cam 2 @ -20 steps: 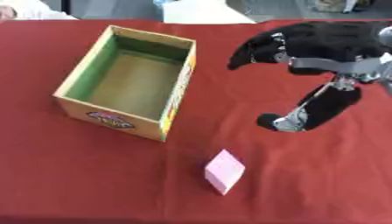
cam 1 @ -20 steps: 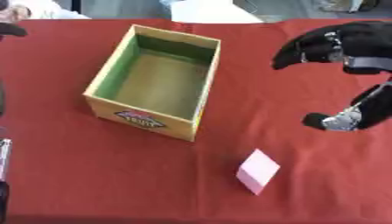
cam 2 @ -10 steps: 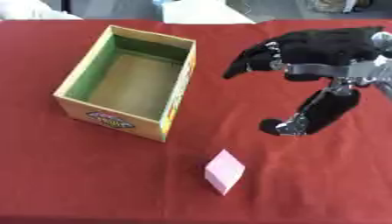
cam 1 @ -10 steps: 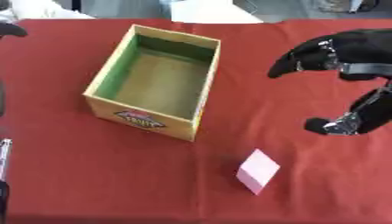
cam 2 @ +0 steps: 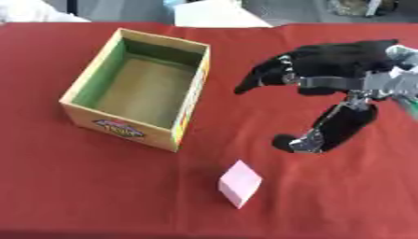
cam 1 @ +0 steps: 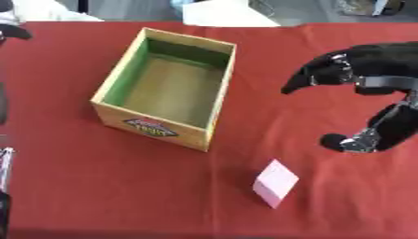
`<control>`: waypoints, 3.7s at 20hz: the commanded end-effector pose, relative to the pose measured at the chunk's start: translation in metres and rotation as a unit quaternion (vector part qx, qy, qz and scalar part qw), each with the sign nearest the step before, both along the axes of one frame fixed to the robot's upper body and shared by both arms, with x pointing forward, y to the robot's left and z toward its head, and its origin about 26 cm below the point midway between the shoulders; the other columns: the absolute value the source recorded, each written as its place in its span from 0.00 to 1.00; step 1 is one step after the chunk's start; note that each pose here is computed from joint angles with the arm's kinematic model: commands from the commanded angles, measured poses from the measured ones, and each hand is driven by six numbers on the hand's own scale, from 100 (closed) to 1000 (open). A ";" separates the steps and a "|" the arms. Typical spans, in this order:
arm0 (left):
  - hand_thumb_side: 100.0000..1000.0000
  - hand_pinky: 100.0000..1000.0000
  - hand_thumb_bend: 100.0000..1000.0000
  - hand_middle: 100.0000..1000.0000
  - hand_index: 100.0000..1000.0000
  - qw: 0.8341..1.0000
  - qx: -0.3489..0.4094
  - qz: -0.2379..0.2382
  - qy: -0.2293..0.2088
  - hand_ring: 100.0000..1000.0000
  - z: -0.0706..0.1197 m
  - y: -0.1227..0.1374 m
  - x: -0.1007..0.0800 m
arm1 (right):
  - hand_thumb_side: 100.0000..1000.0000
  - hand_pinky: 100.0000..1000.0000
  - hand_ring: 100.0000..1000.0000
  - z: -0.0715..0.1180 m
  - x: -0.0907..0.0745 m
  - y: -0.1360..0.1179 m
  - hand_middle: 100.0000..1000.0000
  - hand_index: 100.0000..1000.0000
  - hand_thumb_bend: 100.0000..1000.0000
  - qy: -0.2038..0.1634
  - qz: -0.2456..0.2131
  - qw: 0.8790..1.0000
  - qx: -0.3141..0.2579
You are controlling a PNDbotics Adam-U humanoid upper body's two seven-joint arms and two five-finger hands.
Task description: Pick up objects on the table and place them in the box.
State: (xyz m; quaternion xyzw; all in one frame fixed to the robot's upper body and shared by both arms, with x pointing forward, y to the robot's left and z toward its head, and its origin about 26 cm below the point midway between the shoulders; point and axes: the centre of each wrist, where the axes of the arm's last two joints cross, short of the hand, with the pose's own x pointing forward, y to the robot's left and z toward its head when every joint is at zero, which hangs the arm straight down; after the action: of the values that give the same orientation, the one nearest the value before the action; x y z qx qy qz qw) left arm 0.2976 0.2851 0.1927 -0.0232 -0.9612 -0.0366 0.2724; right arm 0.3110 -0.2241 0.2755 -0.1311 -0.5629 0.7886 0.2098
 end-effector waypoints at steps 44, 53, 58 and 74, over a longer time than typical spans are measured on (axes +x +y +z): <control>0.70 0.49 0.00 0.56 0.70 0.999 0.031 -0.004 -0.017 0.70 0.011 0.002 -0.002 | 0.34 0.96 0.89 -0.042 0.013 0.013 0.86 0.98 0.23 0.015 0.051 0.993 -0.101; 0.70 0.49 0.00 0.56 0.70 0.999 0.033 -0.006 -0.015 0.71 0.010 0.002 -0.002 | 0.38 0.95 0.88 -0.052 0.013 0.018 0.84 1.00 0.20 0.018 0.061 0.993 -0.097; 0.70 0.49 0.00 0.56 0.70 0.999 0.036 -0.008 -0.014 0.71 0.010 0.001 -0.002 | 0.36 0.94 0.87 -0.058 0.012 0.018 0.83 0.99 0.19 0.021 0.057 0.994 -0.087; 0.70 0.49 0.00 0.56 0.70 0.999 0.037 -0.012 -0.016 0.71 0.011 0.000 -0.001 | 0.38 0.94 0.88 -0.083 0.020 0.015 0.83 1.00 0.14 0.033 0.046 0.993 -0.101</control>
State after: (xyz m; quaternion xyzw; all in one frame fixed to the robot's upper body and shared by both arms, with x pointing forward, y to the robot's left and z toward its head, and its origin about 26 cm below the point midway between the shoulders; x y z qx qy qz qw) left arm 0.2984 0.2841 0.1953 -0.0276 -0.9602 -0.0639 0.2703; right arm 0.3285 -0.2059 0.1869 -0.0875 -0.4814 0.8527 0.1828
